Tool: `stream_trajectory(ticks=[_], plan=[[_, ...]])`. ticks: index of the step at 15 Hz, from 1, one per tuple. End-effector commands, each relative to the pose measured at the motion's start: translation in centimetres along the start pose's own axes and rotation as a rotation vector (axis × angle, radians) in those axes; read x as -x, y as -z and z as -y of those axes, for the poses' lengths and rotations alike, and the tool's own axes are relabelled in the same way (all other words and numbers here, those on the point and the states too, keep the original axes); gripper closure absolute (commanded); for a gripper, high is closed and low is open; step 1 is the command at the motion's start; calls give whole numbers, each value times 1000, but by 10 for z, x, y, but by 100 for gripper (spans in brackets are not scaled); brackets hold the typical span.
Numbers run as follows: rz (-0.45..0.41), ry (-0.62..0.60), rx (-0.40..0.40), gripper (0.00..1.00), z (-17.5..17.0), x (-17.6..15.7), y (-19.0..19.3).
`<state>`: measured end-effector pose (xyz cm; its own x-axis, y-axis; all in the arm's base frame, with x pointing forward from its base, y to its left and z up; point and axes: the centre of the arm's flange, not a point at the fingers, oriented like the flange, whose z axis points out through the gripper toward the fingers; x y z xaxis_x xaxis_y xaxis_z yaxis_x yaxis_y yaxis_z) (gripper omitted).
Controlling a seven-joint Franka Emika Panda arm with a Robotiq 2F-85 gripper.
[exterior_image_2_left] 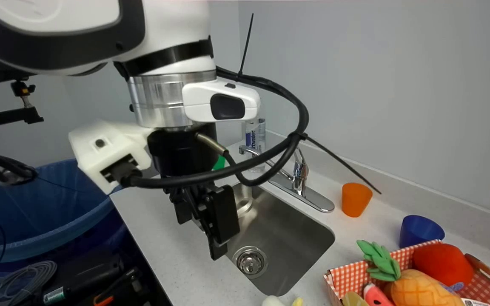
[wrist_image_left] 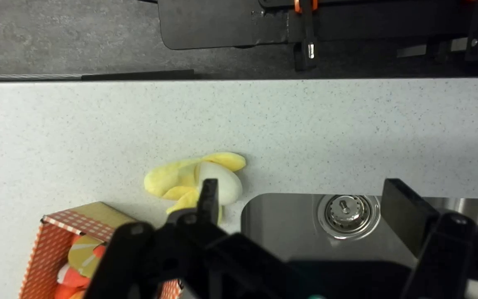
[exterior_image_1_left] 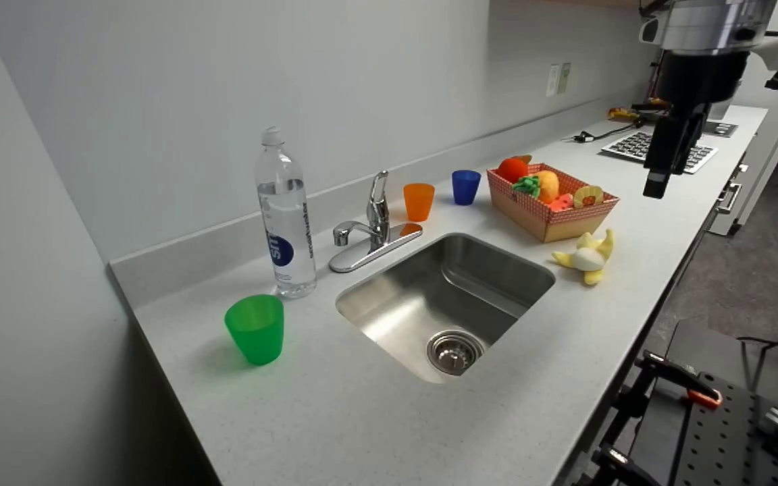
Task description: Pull down the faucet handle
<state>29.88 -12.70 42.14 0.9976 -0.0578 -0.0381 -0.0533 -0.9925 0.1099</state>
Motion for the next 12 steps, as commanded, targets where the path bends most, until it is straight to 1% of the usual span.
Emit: stream_trajectory(ticks=[1, 5, 7, 12], plan=[[-43, 4, 7, 0, -11, -27, 26], [-93, 11, 13, 0, -19, -63, 54], [-126, 27, 20, 0, -29, -85, 72], [-192, 104, -8, 0, -37, -146, 102]])
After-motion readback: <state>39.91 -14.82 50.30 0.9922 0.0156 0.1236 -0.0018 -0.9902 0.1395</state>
